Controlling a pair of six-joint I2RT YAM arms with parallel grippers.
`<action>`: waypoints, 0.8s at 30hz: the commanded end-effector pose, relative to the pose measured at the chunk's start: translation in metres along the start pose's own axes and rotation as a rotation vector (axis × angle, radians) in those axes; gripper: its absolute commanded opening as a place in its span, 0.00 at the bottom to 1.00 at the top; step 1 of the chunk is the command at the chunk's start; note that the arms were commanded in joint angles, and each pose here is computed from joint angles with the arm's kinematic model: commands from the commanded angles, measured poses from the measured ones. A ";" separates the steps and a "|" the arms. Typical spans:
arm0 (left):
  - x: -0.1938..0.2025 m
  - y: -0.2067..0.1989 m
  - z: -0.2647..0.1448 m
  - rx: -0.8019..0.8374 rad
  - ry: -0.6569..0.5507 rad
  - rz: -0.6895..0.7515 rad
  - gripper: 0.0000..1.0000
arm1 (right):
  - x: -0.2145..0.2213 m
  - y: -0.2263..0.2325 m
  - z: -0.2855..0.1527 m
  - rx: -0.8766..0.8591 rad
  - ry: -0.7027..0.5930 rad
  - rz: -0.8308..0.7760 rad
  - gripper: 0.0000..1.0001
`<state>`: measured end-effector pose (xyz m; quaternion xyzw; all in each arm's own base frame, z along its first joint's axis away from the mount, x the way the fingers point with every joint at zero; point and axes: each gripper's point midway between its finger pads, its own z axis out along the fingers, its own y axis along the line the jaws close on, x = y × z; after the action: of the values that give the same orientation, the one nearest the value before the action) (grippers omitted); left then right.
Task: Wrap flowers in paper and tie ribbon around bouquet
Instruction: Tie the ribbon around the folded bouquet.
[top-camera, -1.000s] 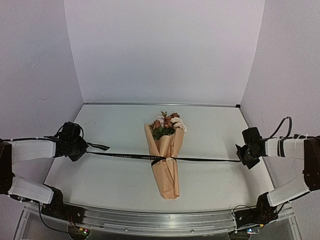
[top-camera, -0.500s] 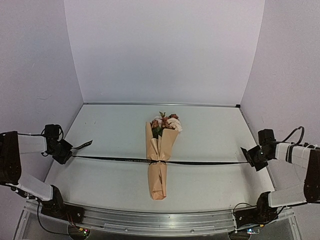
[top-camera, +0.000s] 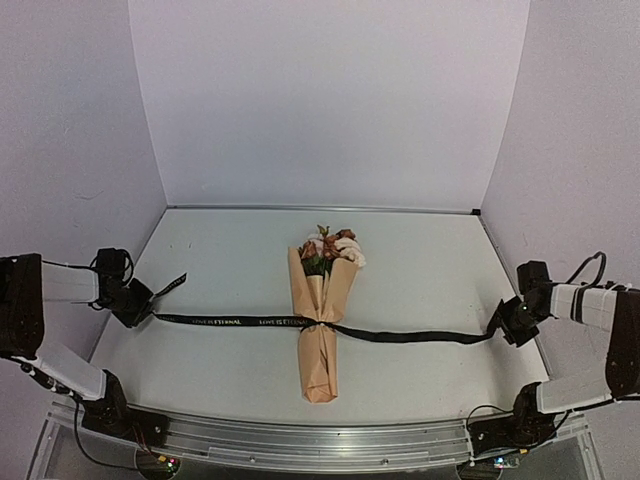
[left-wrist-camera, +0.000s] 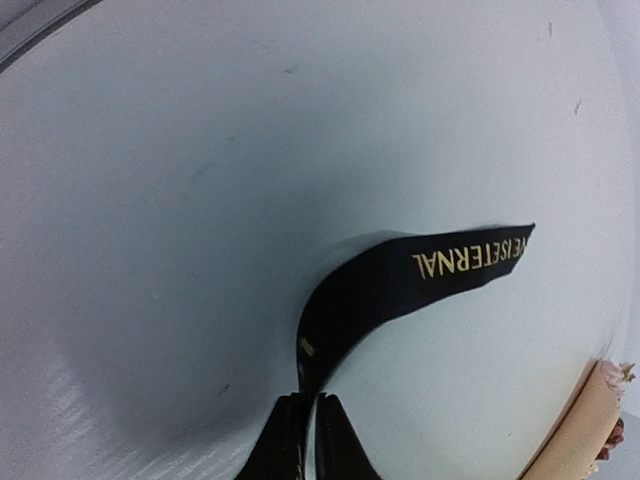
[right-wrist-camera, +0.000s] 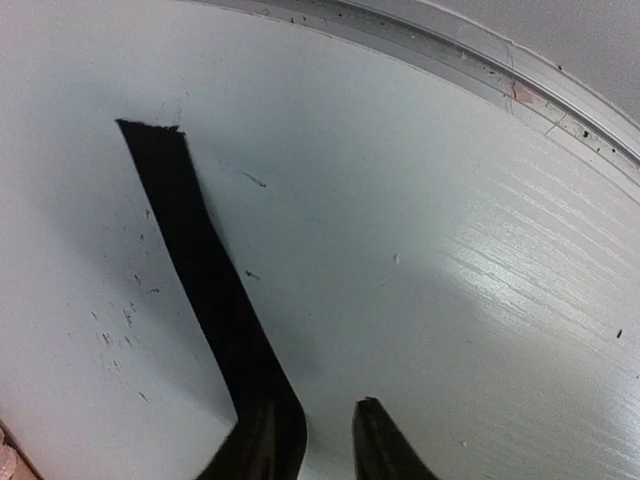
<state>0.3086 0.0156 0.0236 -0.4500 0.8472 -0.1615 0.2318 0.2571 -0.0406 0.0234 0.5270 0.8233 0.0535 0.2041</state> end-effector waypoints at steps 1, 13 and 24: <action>-0.020 -0.026 -0.012 0.042 -0.077 -0.014 0.39 | -0.011 0.021 -0.018 -0.035 -0.046 -0.045 0.59; 0.036 -0.101 -0.058 0.263 0.016 -0.091 0.66 | 0.067 0.086 -0.076 -0.310 0.035 -0.040 0.81; 0.167 -0.145 -0.059 0.358 0.264 -0.123 0.69 | 0.185 0.125 -0.084 -0.369 0.203 -0.062 0.78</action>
<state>0.2954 -0.1742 0.1038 -0.3857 0.8323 -0.3391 0.2087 0.2513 0.1632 0.0767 0.4068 0.8628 0.2172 0.2071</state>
